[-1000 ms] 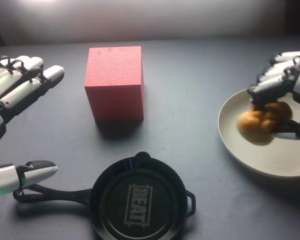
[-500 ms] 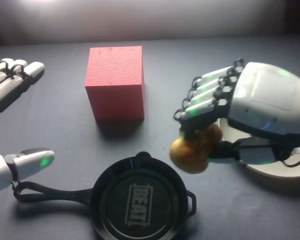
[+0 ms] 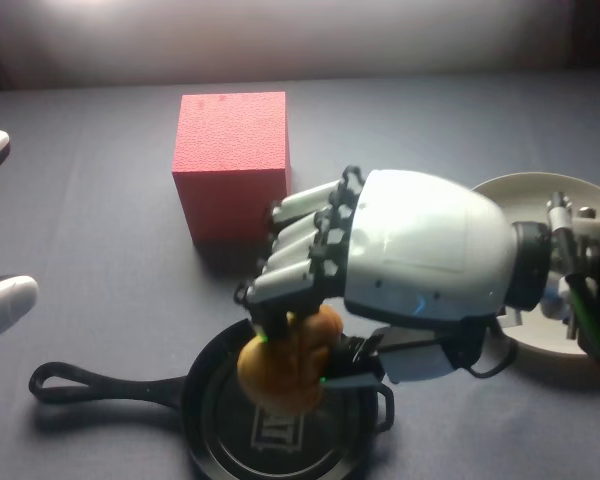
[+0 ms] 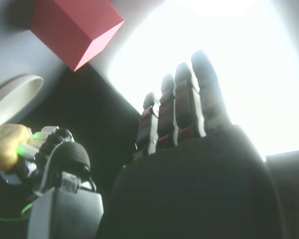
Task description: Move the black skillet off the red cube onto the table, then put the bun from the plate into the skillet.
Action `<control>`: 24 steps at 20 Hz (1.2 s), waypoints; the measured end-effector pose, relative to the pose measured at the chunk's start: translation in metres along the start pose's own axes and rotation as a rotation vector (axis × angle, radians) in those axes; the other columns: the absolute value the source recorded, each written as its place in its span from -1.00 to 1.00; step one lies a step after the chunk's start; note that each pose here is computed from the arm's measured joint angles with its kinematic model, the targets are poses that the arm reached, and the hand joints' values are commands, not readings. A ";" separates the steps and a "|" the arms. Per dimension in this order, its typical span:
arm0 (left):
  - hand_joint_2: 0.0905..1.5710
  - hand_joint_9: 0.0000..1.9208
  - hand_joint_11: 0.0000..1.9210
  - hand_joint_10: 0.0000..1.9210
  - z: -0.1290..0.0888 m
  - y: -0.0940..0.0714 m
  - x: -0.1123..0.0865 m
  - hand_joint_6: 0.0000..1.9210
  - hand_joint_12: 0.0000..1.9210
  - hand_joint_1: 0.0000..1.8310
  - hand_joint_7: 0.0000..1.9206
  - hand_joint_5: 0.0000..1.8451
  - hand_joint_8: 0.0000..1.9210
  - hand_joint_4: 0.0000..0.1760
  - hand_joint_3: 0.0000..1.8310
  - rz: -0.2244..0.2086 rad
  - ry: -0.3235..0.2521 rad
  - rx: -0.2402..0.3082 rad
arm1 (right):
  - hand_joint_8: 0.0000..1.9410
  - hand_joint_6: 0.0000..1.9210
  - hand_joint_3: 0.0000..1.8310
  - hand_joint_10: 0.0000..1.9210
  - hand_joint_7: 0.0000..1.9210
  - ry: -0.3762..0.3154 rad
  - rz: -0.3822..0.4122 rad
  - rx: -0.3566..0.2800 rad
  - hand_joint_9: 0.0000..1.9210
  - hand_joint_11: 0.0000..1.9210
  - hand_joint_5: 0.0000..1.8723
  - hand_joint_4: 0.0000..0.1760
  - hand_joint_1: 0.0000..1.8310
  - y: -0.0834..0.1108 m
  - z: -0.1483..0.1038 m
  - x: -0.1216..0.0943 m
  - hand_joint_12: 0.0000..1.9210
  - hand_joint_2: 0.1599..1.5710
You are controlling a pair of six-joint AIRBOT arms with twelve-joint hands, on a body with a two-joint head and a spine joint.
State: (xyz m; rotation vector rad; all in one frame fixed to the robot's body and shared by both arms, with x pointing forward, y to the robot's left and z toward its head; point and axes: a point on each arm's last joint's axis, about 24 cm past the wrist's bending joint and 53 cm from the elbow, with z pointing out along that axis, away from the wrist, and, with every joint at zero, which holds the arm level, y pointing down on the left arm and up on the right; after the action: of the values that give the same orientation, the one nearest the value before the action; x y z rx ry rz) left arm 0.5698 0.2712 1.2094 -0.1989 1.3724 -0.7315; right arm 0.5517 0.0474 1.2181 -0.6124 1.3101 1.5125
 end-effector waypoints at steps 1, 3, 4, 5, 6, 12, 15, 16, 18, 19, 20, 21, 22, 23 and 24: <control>0.51 -0.87 -1.00 -1.00 0.000 -0.001 -0.001 -1.00 -0.47 -1.00 -0.85 -0.92 -1.00 -0.06 -1.00 0.000 -0.005 0.002 | 0.07 0.29 -1.00 -0.28 0.00 0.009 0.003 0.000 -0.02 -0.42 -0.14 -1.00 0.31 0.000 0.002 0.004 0.30 0.43; 0.51 -0.87 -1.00 -1.00 0.000 -0.002 -0.003 -0.99 -0.47 -1.00 -0.85 -0.91 -1.00 -0.05 -1.00 0.000 -0.013 0.008 | 0.39 0.12 -1.00 0.26 -0.07 0.031 0.005 0.004 -0.09 -0.36 -0.13 -1.00 0.33 -0.001 0.008 0.013 0.59 0.45; 0.53 -0.87 -1.00 -1.00 0.000 -0.002 -0.004 -0.99 -0.47 -1.00 -0.85 -0.91 -1.00 -0.12 -1.00 0.000 -0.018 0.010 | 0.48 0.11 -1.00 0.53 -0.09 0.048 0.006 0.015 -0.12 -0.32 -0.14 -1.00 0.34 -0.004 0.011 0.020 0.71 0.47; 0.53 -0.87 -1.00 -1.00 0.000 -0.002 -0.005 -0.99 -0.47 -1.00 -0.85 -0.90 -1.00 -0.14 -1.00 0.000 -0.022 0.008 | 0.54 0.04 -1.00 0.72 -0.12 0.064 0.004 0.029 -0.14 -0.29 -0.11 -1.00 0.34 -0.008 0.012 0.024 0.84 0.47; 0.53 -0.86 -1.00 -1.00 0.000 -0.001 -0.006 -0.99 -0.47 -1.00 -0.85 -0.90 -1.00 -0.12 -1.00 0.000 -0.025 0.005 | 0.47 0.02 -1.00 0.68 -0.09 0.089 0.003 0.054 -0.17 -0.31 -0.09 -1.00 0.35 -0.015 0.014 0.033 0.83 0.45; 0.54 -0.89 -1.00 -1.00 0.000 -0.002 -0.006 -1.00 -0.50 -1.00 -0.89 -0.89 -1.00 0.17 -1.00 -0.003 -0.025 0.009 | 0.29 -0.70 -1.00 0.48 -0.61 0.160 0.010 0.126 -0.62 -0.76 -0.26 -0.72 0.09 -0.036 0.021 0.059 0.55 0.26; 0.52 -0.87 -1.00 -1.00 0.000 -0.002 -0.006 -1.00 -0.47 -1.00 -0.87 -0.89 -1.00 -0.03 -1.00 -0.004 -0.026 0.007 | -0.92 -0.99 -1.00 -0.76 -0.63 0.167 0.005 0.141 -0.69 -1.00 -0.57 -0.29 -0.10 -0.041 0.020 0.060 0.01 0.26; 0.53 -0.87 -1.00 -1.00 0.000 -0.002 -0.006 -1.00 -0.47 -1.00 -0.87 -0.90 -1.00 -0.11 -1.00 -0.004 -0.026 0.007 | -0.98 -1.00 -1.00 -0.91 -0.67 0.171 0.004 0.148 -0.70 -1.00 -0.63 -0.08 -0.11 -0.043 0.019 0.061 -0.17 0.26; 0.54 -0.88 -1.00 -1.00 -0.001 -0.001 -0.006 -1.00 -0.50 -1.00 -0.88 -0.90 -1.00 0.04 -1.00 -0.003 -0.025 0.005 | -1.00 -1.00 -1.00 -0.98 -0.72 0.181 0.005 0.165 -0.69 -1.00 -0.72 0.23 -0.16 -0.047 0.018 0.063 -0.20 0.21; 0.55 -0.88 -1.00 -1.00 -0.001 -0.001 -0.005 -1.00 -0.51 -1.00 -0.88 -0.89 -1.00 0.07 -0.99 -0.004 -0.023 0.004 | -1.00 -1.00 -1.00 -0.99 -0.78 0.182 0.005 0.165 -0.75 -1.00 -0.78 0.34 -0.19 -0.047 0.018 0.063 -0.32 0.20; 0.54 -0.88 -1.00 -1.00 -0.002 -0.001 -0.004 -1.00 -0.51 -1.00 -0.87 -0.91 -1.00 0.11 -1.00 -0.009 -0.022 0.001 | -1.00 -1.00 -1.00 -0.99 -0.82 0.181 0.006 0.167 -0.81 -1.00 -0.83 0.37 -0.20 -0.048 0.018 0.063 -0.47 0.18; 0.55 -0.88 -1.00 -1.00 -0.002 -0.002 -0.004 -1.00 -0.51 -1.00 -0.86 -0.91 -0.99 0.10 -1.00 -0.010 -0.021 0.002 | -1.00 -1.00 -1.00 -1.00 -0.84 0.181 0.006 0.166 -0.84 -1.00 -0.85 0.39 -0.23 -0.047 0.018 0.063 -0.53 0.17; 0.54 -0.88 -1.00 -1.00 -0.002 -0.002 -0.004 -1.00 -0.51 -1.00 -0.86 -0.91 -0.99 0.03 -1.00 -0.010 -0.022 0.003 | -1.00 -1.00 -1.00 -1.00 -0.87 0.182 0.008 0.165 -0.88 -1.00 -0.87 0.41 -0.23 -0.046 0.018 0.064 -0.64 0.16; 0.54 -0.88 -1.00 -1.00 -0.002 -0.002 -0.005 -1.00 -0.52 -1.00 -0.86 -0.92 -0.99 -0.05 -1.00 -0.010 -0.024 0.003 | -1.00 -1.00 -1.00 -1.00 -0.91 0.181 0.013 0.162 -0.93 -1.00 -0.92 0.56 -0.25 -0.044 0.019 0.064 -0.75 0.15; 0.55 -0.88 -1.00 -1.00 -0.002 -0.002 -0.005 -1.00 -0.55 -1.00 -0.86 -0.93 -1.00 -0.10 -1.00 -0.011 -0.025 0.005 | -1.00 -1.00 -1.00 -1.00 -0.94 0.177 0.012 0.157 -0.97 -1.00 -0.97 0.74 -0.28 -0.041 0.017 0.061 -0.87 0.16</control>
State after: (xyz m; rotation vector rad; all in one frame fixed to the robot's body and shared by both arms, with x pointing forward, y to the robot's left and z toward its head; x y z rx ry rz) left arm 0.5668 0.2731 1.2142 -0.2112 1.3467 -0.7387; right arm 0.5701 0.0805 1.1533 -0.6489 1.5542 1.3731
